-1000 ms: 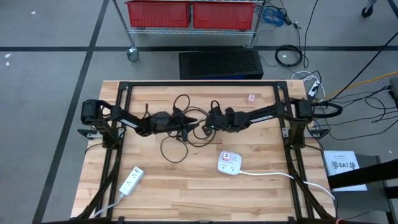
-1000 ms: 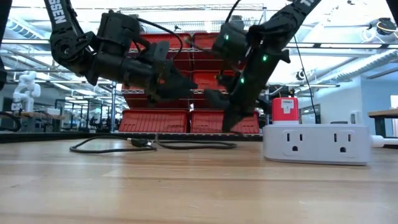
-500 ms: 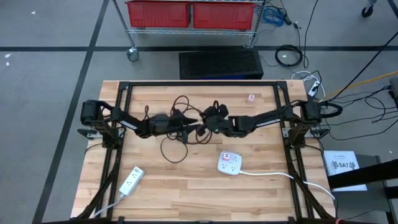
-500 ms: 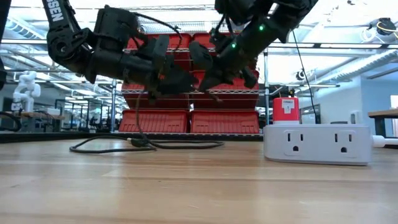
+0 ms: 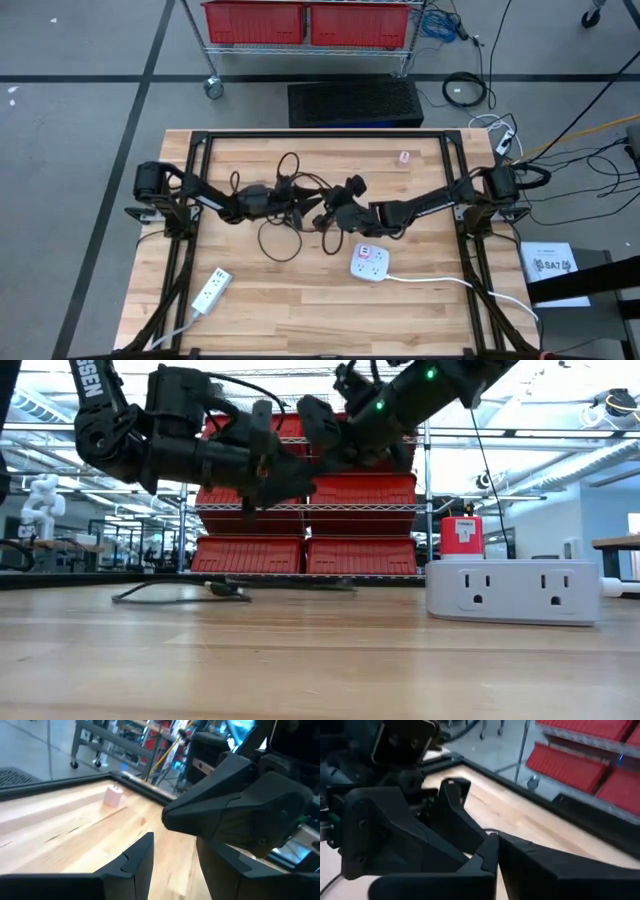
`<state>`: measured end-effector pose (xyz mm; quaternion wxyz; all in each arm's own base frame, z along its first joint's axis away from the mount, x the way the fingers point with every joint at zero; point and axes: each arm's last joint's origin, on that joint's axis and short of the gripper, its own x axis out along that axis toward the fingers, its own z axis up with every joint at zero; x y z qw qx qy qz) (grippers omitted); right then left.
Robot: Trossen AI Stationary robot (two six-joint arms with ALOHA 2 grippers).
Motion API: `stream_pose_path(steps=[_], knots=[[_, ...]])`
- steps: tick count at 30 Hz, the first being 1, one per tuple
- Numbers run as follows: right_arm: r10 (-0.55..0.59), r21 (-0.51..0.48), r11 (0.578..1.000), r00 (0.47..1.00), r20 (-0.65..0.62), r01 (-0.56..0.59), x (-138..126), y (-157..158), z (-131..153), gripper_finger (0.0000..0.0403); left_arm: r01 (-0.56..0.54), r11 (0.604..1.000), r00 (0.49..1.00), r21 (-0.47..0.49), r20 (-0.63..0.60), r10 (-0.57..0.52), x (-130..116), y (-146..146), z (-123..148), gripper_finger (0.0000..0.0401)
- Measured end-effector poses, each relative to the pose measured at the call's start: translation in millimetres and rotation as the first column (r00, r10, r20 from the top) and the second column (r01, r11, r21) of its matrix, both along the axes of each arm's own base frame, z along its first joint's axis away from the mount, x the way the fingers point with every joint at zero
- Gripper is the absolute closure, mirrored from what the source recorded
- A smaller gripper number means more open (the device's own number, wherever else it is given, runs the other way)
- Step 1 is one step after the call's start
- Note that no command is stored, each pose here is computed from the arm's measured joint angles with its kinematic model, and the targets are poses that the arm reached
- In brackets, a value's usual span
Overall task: Insert USB
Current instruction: Insert the top black USB cable into the red charger adapter
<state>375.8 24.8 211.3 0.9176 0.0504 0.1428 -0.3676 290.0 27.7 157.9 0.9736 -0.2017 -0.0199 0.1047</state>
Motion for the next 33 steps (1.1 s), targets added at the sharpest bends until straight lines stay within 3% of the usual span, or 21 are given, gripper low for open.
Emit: stream_pose_path(steps=[4, 8, 13, 18, 26, 33], knots=[[0.005, -0.074, 0.997, 1.000, -0.006, -0.005, 0.1, 10.2, 4.8, 0.0401, 0.013, 1.000, 1.000, 0.010, 0.004, -0.013, 1.3, -3.7, -2.7, 0.0246], [0.014, -0.057, 0.998, 0.997, -0.074, -0.018, -4.1, 14.3, -2.4, 0.0402, 0.015, 1.000, 1.000, 0.022, -0.013, -0.015, -2.0, -3.8, -6.6, 0.0246], [0.039, 0.129, 0.992, 0.979, -0.198, -0.013, -17.1, 6.5, -17.6, 0.0402, -0.007, 1.000, 1.000, 0.026, 0.031, 0.006, -22.4, 0.6, -13.1, 0.0246], [0.097, 0.344, 0.939, 0.958, -0.271, 0.003, -21.7, -24.1, -28.3, 0.0398, -0.071, 0.997, 0.994, -0.013, 0.085, 0.071, -51.6, 12.1, -20.9, 0.0246], [0.134, 0.433, 0.901, 0.957, -0.258, -0.009, -19.8, -62.2, -31.5, 0.0335, -0.021, 0.999, 0.998, -0.050, 0.050, 0.024, -69.7, 20.3, -30.7, 0.0246], [0.121, 0.577, 0.816, 0.973, -0.199, 0.016, -23.5, -90.2, -32.6, 0.0262, 0.019, 0.998, 0.999, -0.052, 0.032, -0.017, -70.2, 19.7, -32.7, 0.0246]])
